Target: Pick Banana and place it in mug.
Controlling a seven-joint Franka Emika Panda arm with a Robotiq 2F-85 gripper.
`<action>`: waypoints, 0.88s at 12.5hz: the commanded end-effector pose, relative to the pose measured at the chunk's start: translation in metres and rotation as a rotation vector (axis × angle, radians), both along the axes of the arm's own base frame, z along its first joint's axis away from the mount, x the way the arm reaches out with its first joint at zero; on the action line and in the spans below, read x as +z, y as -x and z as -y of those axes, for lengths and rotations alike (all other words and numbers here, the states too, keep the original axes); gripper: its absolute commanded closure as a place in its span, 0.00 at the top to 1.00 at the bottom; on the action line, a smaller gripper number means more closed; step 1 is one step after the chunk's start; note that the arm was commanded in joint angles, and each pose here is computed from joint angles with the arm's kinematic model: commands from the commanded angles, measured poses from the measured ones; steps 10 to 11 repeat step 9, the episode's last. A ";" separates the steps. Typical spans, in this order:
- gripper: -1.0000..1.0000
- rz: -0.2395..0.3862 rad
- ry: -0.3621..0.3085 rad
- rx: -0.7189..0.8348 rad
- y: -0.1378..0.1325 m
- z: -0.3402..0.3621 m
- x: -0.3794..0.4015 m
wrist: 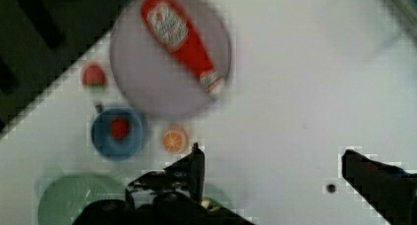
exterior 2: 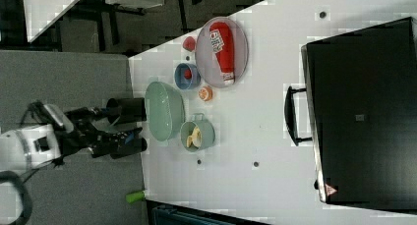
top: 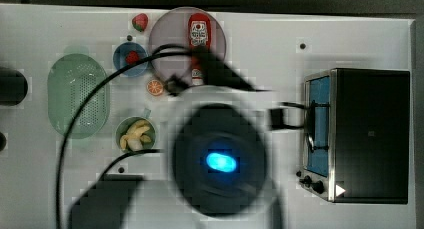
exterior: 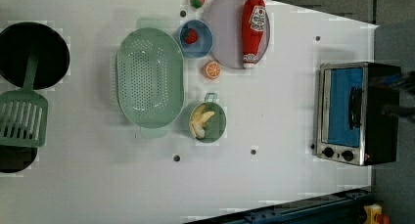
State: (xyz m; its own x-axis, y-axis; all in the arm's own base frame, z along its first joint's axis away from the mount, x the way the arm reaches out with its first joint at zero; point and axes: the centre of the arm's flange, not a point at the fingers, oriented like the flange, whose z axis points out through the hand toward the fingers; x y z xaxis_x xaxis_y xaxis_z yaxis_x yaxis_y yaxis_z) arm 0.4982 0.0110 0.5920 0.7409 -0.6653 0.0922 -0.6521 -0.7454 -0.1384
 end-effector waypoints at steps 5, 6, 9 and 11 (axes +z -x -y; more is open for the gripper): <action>1.00 -0.186 0.015 -0.133 0.018 0.077 0.001; 1.00 -0.192 0.015 -0.134 0.017 0.077 -0.002; 1.00 -0.205 0.016 -0.132 0.014 0.076 -0.009; 1.00 -0.205 0.016 -0.132 0.014 0.076 -0.009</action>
